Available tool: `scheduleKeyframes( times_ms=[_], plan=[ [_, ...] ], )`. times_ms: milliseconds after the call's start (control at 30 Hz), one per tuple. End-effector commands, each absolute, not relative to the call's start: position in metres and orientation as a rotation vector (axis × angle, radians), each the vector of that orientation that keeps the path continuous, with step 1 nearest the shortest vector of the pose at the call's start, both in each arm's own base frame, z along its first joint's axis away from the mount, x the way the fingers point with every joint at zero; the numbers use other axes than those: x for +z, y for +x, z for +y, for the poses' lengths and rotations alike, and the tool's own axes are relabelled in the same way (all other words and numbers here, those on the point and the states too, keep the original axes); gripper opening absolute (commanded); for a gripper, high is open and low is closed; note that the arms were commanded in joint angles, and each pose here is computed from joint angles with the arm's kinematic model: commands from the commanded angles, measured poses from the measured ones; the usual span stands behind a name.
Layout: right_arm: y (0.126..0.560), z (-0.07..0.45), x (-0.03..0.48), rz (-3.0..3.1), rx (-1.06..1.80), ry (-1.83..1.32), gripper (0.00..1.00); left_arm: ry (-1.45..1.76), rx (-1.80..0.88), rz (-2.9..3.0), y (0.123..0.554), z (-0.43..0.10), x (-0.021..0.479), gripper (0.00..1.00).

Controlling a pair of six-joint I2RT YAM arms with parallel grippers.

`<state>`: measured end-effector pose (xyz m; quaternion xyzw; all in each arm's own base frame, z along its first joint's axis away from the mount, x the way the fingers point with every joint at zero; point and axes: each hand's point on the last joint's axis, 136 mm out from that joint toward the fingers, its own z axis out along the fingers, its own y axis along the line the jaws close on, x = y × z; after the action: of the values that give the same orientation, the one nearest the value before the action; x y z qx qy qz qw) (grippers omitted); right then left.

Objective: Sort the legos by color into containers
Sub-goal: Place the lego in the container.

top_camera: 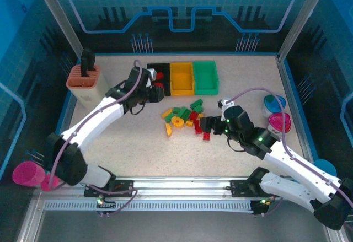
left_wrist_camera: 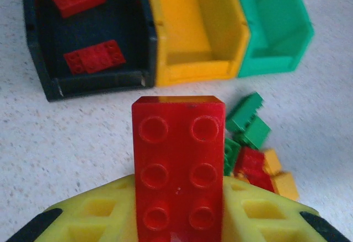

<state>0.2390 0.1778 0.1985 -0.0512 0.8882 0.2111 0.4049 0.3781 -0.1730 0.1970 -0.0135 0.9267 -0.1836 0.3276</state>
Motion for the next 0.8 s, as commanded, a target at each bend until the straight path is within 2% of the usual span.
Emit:
scheduleKeyframes(
  times_ms=[0, 467, 767],
  plan=[
    [0.232, 0.175, 0.185, 2.311, 0.497, -0.132, 0.88, -0.104, -0.5, 2.447, 0.413, -0.166, 0.183, 0.33],
    [0.212, 0.167, 0.145, 2.476, 0.431, -0.151, 0.86, -0.128, -0.321, 2.557, 0.499, -0.156, 0.134, 0.33],
    [0.209, 0.17, 0.149, 2.469, 0.446, -0.183, 0.86, -0.119, -0.269, 2.624, 0.523, -0.154, 0.112, 0.37]
  ],
)
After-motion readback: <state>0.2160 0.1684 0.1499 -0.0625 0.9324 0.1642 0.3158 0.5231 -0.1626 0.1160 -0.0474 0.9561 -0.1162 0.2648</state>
